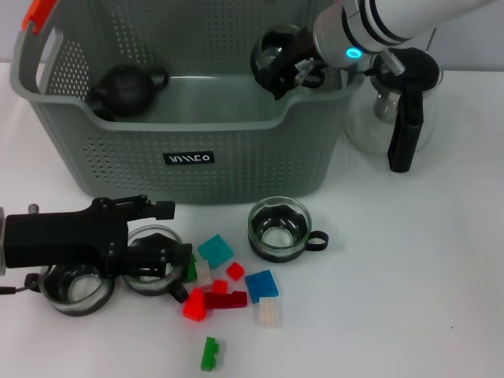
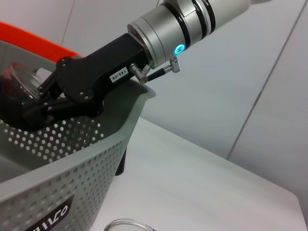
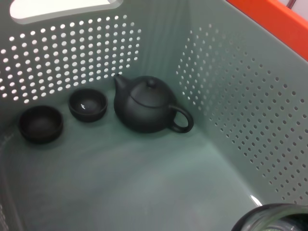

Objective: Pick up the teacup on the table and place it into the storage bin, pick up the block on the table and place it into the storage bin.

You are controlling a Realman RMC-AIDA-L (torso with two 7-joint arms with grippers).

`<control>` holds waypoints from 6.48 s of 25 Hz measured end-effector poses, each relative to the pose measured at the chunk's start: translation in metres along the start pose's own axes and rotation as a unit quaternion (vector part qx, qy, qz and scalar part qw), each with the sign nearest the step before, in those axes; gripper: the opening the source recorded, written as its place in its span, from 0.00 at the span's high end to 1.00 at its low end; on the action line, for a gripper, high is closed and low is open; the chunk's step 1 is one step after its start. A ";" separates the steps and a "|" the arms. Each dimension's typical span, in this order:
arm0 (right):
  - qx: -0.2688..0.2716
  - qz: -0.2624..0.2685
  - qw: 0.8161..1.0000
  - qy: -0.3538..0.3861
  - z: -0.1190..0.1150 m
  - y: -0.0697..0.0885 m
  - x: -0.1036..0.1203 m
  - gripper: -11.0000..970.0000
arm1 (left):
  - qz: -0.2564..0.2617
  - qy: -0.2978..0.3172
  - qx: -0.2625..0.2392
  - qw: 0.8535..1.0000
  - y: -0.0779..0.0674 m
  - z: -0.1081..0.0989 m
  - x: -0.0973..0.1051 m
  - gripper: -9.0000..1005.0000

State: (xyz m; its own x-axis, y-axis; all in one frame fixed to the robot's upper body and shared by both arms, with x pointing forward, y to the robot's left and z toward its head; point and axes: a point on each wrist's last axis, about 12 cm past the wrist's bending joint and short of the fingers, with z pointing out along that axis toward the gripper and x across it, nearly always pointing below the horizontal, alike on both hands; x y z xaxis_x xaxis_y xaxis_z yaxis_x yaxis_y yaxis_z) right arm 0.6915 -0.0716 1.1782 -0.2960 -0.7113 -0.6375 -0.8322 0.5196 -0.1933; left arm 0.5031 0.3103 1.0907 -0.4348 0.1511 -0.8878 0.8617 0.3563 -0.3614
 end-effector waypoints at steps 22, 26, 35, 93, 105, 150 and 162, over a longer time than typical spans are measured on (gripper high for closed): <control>-0.006 -0.001 1.000 -0.014 -0.009 -0.002 -0.011 0.77 | -0.003 0.000 0.000 1.000 0.000 0.000 0.000 0.08; 0.000 -0.003 1.000 -0.026 -0.014 -0.005 -0.014 0.64 | -0.004 0.000 0.000 1.000 0.000 0.000 0.000 0.08; 0.028 0.007 0.993 -0.117 -0.066 -0.022 -0.036 0.35 | -0.008 0.000 0.002 1.000 0.000 -0.002 -0.001 0.08; -0.221 -0.235 0.934 0.152 -0.048 0.090 0.042 0.32 | -0.038 0.016 -0.003 0.999 -0.012 -0.005 0.027 0.08; -0.188 -0.277 0.928 0.163 -0.028 0.095 0.044 0.32 | -0.040 0.007 -0.011 0.999 -0.013 -0.007 0.030 0.08; -0.163 -0.308 0.924 0.155 0.004 0.111 0.059 0.71 | -0.044 0.007 -0.018 0.999 -0.012 -0.007 0.033 0.08; -0.168 -0.297 0.930 0.133 -0.013 0.117 0.047 0.93 | -0.046 0.007 -0.013 0.999 -0.014 -0.008 0.035 0.08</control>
State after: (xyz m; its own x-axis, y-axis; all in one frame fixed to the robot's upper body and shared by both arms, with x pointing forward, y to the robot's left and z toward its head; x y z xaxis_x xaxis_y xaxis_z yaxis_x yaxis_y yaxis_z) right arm 0.5741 -0.0506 1.1350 0.1953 -0.9410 -0.2764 -0.9724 -0.1491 -0.1795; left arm 0.4738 0.3178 1.0674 -0.5163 0.1299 -0.8465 0.8105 0.3934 -0.4339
